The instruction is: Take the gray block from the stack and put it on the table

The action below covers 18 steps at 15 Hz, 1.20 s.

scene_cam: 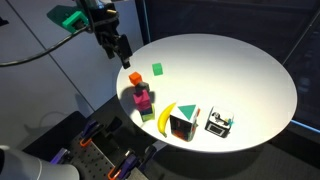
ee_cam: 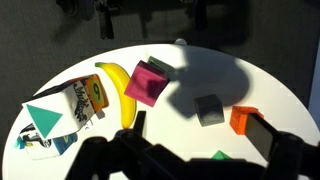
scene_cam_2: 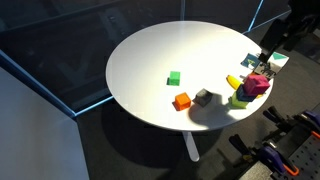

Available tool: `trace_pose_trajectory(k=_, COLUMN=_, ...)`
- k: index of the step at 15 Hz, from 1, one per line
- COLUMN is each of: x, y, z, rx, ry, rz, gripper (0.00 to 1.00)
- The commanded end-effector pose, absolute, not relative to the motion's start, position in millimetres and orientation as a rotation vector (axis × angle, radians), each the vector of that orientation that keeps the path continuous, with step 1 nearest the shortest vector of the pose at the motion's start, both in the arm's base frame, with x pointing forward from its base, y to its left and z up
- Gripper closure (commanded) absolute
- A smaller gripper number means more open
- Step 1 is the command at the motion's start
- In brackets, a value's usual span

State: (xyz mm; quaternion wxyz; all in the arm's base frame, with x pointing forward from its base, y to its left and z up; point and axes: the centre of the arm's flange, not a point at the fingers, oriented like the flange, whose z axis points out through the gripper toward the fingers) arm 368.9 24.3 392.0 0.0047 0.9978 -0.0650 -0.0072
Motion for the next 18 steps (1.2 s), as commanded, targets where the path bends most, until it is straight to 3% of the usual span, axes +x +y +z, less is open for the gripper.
trace_pose_trajectory(k=1, x=360.9, y=22.3, z=398.7, rx=3.137, ry=-0.212, rz=0.008, gripper=0.0)
trace_pose_trajectory(k=18, x=368.5, y=25.0, z=393.4, rx=3.125, ry=-0.201, rz=-0.016, gripper=0.0)
